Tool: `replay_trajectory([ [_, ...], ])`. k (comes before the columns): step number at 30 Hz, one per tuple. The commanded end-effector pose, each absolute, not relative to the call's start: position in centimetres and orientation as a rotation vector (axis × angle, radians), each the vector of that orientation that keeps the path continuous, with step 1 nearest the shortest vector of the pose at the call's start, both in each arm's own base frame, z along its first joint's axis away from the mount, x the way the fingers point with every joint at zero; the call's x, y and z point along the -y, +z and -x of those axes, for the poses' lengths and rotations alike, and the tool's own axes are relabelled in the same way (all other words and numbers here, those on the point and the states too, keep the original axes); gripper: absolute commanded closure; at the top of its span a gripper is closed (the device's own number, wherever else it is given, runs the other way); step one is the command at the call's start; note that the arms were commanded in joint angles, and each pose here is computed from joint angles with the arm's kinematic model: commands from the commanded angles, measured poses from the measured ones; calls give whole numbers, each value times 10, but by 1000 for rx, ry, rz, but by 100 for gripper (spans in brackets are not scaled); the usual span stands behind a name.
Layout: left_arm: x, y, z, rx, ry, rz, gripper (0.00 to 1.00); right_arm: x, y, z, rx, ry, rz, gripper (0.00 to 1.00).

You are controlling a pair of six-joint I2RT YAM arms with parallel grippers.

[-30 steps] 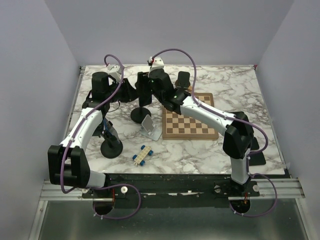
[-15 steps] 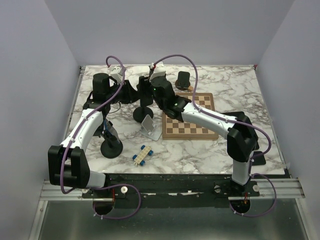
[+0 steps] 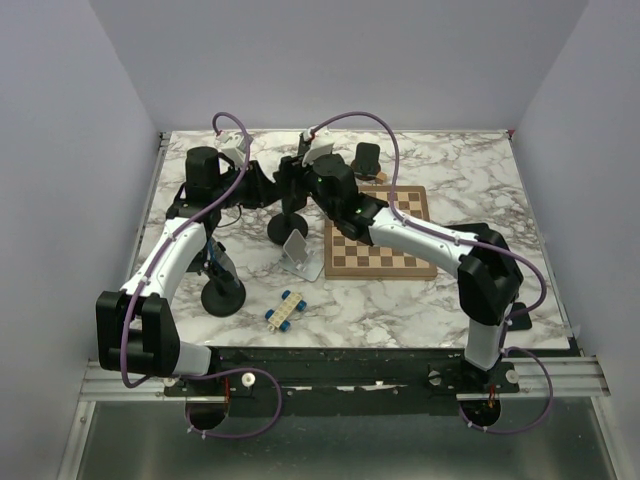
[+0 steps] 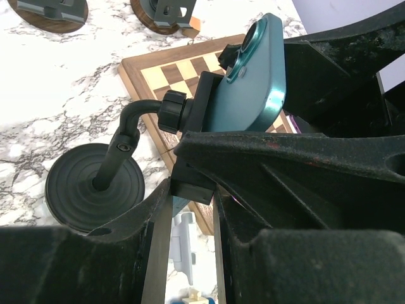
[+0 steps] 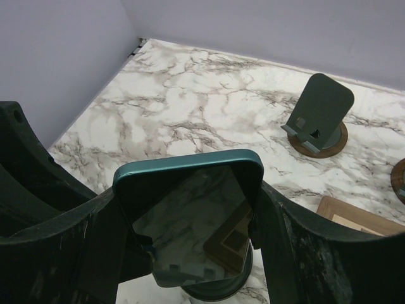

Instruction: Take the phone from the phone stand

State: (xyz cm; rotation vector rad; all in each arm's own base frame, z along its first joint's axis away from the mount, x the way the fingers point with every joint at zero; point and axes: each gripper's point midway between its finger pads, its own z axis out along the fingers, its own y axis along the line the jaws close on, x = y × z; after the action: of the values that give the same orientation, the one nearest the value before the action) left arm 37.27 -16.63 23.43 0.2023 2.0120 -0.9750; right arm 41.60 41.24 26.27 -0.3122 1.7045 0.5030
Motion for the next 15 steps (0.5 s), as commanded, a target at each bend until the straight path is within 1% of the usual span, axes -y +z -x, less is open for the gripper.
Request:
replay_trajectory([
  [1,148,259,-383,-1918,-908,-187,100,-380,267,-431,-1692,455,337,99],
  [4,149,258,-383,-1923,-911,-188,100,-382,270,-430,-1674,523,382,99],
  [9,147,255,-385,-1935,-912,-179,100,-379,270,-434,-1676,542,404,99],
  [15,147,252,-386,-1953,-913,-172,100,-387,273,-425,-1654,601,451,99],
])
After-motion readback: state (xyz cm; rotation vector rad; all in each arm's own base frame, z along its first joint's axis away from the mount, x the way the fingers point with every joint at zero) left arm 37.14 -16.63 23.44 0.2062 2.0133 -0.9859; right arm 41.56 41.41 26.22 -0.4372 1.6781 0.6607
